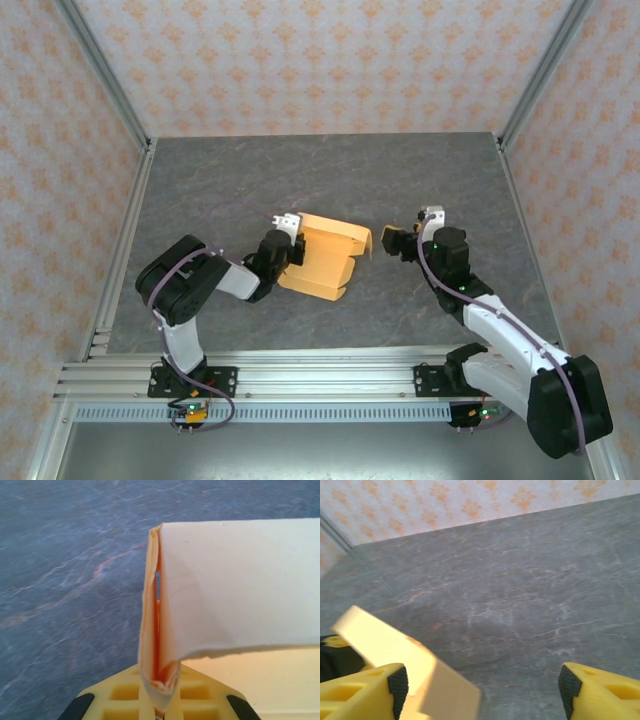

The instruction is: Fold the paper box

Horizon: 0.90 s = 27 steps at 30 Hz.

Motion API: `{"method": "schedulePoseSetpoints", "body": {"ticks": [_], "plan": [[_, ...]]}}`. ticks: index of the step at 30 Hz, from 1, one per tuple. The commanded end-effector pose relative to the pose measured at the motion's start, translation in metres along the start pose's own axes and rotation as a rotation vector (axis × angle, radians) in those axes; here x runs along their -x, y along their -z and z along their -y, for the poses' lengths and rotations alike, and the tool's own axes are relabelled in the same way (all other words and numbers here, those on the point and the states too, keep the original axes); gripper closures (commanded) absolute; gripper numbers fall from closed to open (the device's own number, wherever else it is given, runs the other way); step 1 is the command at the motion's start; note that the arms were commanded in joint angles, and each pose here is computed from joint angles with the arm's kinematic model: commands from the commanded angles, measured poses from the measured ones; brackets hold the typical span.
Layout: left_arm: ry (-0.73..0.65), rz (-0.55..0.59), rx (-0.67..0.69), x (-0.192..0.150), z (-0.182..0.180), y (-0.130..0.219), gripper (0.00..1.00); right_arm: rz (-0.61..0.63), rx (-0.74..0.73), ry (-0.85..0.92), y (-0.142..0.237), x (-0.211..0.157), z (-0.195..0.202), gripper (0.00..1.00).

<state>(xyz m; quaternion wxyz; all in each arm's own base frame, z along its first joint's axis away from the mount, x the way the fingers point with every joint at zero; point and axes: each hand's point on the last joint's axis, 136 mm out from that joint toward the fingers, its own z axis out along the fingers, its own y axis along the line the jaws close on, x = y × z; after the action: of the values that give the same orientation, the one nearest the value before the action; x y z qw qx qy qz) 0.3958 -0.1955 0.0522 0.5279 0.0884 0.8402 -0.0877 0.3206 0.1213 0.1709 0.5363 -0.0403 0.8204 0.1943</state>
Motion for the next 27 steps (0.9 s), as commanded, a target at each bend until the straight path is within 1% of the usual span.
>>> {"method": "schedulePoseSetpoints", "body": {"ticks": [1, 3, 6, 8, 10, 12, 13, 15, 18, 20, 24, 27], "plan": [[0.026, -0.032, 0.027, -0.005, -0.013, 0.007, 1.00, -0.019, -0.013, 0.136, -0.009, 0.003, 0.004, 0.24], [0.044, -0.037, -0.001, -0.002, -0.013, 0.007, 1.00, -0.072, 0.079, 0.196, -0.015, -0.009, -0.010, 0.25], [0.055, -0.050, -0.065, 0.001, -0.004, 0.006, 1.00, -0.136, 0.161, 0.252, -0.024, -0.019, -0.023, 0.26], [0.068, -0.051, -0.089, 0.004, -0.001, 0.005, 1.00, -0.169, 0.181, 0.271, -0.029, -0.020, -0.026, 0.29], [0.078, -0.050, -0.124, 0.008, 0.004, 0.005, 1.00, -0.229, 0.257, 0.301, -0.034, -0.030, -0.037, 0.32], [0.086, -0.054, -0.145, 0.011, 0.005, 0.005, 1.00, -0.224, 0.330, 0.316, -0.032, -0.032, -0.050, 0.36], [0.092, -0.051, -0.151, 0.013, 0.004, 0.006, 1.00, -0.202, 0.345, 0.313, -0.031, -0.030, -0.053, 0.36], [0.100, -0.049, -0.173, 0.016, 0.007, 0.006, 1.00, -0.179, 0.366, 0.318, -0.030, -0.029, -0.059, 0.37], [0.084, -0.057, -0.218, 0.021, 0.015, 0.006, 1.00, -0.177, 0.396, 0.336, -0.030, -0.032, -0.067, 0.38], [0.082, -0.051, -0.225, 0.024, 0.016, 0.007, 1.00, -0.157, 0.410, 0.327, -0.032, -0.032, -0.071, 0.39], [0.101, -0.057, -0.263, 0.030, 0.019, 0.007, 1.00, -0.168, 0.452, 0.360, -0.036, -0.037, -0.087, 0.42], [0.081, -0.068, -0.279, 0.032, 0.021, 0.007, 1.00, -0.151, 0.467, 0.374, -0.039, -0.037, -0.093, 0.44]]}}
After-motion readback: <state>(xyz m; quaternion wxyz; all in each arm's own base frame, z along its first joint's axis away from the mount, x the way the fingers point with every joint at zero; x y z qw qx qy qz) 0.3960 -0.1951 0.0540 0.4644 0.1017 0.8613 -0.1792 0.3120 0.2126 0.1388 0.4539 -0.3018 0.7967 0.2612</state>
